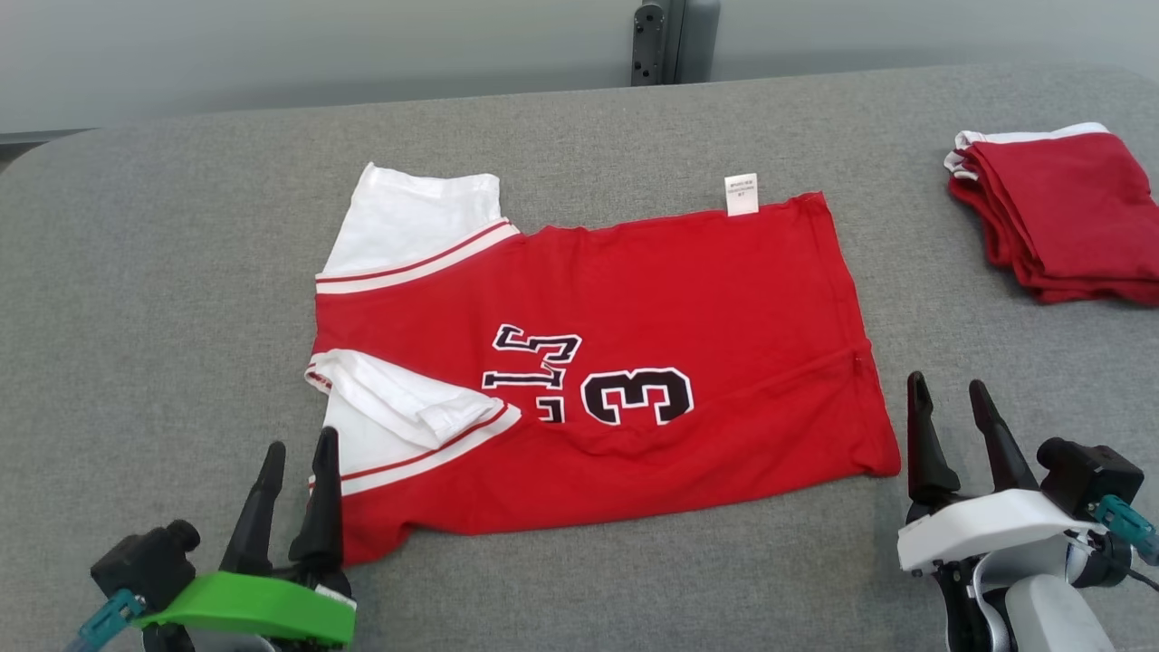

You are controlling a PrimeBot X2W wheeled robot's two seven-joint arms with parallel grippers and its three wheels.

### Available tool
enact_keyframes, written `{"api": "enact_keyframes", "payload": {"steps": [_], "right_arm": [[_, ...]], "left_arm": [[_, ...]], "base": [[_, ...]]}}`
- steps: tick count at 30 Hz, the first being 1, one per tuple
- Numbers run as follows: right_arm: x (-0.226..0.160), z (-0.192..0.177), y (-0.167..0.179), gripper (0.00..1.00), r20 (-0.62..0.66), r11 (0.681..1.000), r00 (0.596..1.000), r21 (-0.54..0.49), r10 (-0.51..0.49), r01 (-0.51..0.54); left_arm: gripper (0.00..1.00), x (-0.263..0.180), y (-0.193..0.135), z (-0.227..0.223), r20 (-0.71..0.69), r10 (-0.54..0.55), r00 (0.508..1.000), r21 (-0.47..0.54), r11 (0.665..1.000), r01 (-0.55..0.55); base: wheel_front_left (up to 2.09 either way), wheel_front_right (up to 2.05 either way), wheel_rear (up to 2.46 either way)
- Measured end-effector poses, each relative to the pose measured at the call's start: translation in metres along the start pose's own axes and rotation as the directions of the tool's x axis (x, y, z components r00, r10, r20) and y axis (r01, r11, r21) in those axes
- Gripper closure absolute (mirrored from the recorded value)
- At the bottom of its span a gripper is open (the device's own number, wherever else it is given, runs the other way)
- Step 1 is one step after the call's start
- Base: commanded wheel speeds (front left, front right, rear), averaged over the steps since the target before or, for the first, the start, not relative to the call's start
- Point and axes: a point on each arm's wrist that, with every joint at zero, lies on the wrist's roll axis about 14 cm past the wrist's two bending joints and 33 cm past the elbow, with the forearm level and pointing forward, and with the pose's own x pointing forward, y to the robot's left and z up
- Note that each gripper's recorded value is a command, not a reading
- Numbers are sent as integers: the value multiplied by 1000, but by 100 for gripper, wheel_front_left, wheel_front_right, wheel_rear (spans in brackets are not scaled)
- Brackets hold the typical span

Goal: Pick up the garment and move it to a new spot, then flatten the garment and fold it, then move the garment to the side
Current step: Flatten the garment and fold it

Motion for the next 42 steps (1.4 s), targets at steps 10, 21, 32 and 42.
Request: {"api": "enact_keyframes", "payload": {"steps": [10, 21, 32, 42], "right_arm": [[-19, -12, 13, 0, -76, 998, 996, -38, 46, -49], [-20, -14, 9, 0, -92, 998, 995, -47, 35, -39], [-26, -31, 0, 0, -177, 997, 984, -70, 7, -20], [-33, -63, 2, 0, -289, 999, 957, -48, 10, -25]], "left_arm": [[0, -48, 25, -42, -214, 134, 968, -46, 988, -147], [3, -46, 42, -70, -317, 236, 919, -82, 958, -274], [100, -35, 37, -64, -277, 210, 938, -72, 968, -238], [100, -32, 35, -28, -155, 196, 968, -46, 978, -205]], "base": [[0, 0, 0], [0, 0, 0], [0, 0, 0], [0, 0, 0]]}}
